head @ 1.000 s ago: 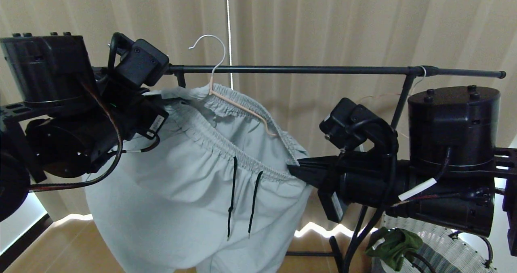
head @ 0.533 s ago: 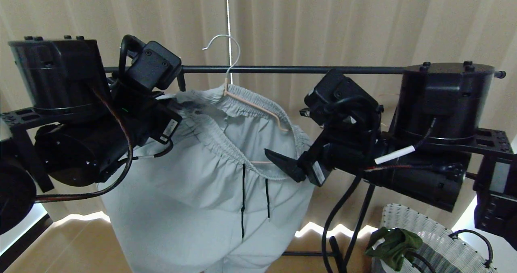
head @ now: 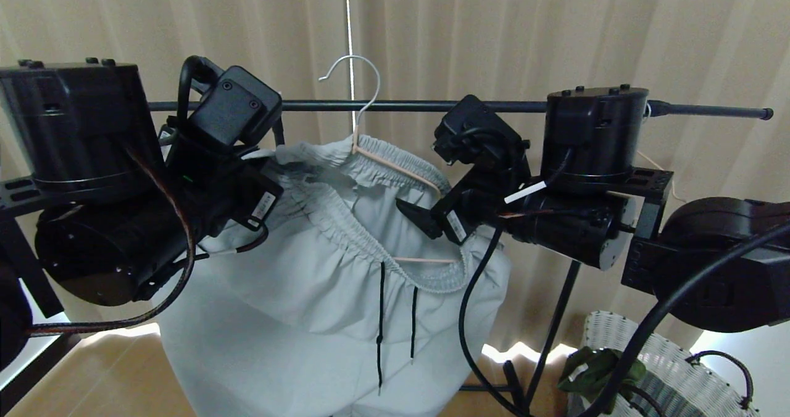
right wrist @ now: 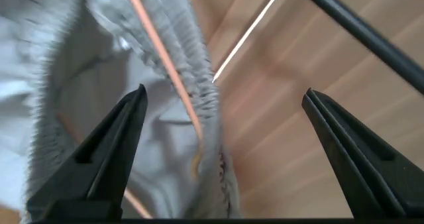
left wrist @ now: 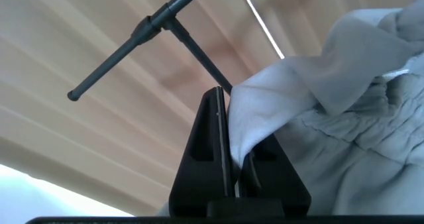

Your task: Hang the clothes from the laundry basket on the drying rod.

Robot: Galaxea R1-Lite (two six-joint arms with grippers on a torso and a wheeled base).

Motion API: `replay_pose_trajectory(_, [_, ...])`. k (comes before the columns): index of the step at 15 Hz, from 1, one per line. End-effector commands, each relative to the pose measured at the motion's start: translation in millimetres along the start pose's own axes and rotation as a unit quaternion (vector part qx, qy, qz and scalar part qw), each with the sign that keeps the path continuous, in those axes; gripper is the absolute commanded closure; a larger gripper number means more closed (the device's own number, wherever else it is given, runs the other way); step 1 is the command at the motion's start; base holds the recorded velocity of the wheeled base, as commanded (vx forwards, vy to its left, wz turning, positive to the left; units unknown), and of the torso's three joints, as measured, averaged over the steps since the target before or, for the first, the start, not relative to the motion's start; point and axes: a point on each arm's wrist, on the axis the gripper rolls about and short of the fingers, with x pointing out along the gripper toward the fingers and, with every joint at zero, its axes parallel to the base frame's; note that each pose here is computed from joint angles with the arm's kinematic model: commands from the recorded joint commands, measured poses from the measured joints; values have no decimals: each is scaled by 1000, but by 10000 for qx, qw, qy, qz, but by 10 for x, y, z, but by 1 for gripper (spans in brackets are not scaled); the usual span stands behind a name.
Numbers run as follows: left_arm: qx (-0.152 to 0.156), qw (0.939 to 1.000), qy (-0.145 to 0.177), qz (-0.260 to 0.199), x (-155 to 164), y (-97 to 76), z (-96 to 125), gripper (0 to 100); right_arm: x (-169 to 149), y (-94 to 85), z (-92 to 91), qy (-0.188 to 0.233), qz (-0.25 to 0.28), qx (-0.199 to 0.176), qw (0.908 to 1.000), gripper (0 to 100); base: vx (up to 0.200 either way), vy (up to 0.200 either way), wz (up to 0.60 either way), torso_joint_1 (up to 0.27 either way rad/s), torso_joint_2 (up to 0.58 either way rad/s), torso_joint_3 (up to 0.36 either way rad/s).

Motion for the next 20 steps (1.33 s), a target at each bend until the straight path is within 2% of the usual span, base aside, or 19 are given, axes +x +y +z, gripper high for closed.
replay_pose_trajectory(1, [-8,10000,-53,-21,-36,4,14,100,50,15,-38,60,16,-5,10000,100,0,0,0,0,0,0])
replay_pose_trajectory(7, [-1,9999,-123,-121,-66,-41,40,100,33,10,-29,43,18,5,10000,100,0,0,0,0,0,0])
replay_pose_trajectory(14, [-31,9997,-199,-105,-94,-79,-43,100,-80,-25,20,-39,-23,16,10000,100,0,0,0,0,0,0])
replay_pose_trajectory(15, [-30,9997,-204,-111,-100,-80,-43,0,-89,-27,24,-47,-25,17,10000,100,0,0,0,0,0,0])
replay_pose_trajectory(17, [-44,9973,-509,-533,-198,-126,-31,0,-161,-93,-6,34,-206,32,9998,100,0,0,0,0,0,0])
replay_pose_trajectory(20, [-47,9881,-1018,-1153,-405,-54,-104,0,-272,-280,-95,181,-522,93,9984,100,0,0,0,0,0,0])
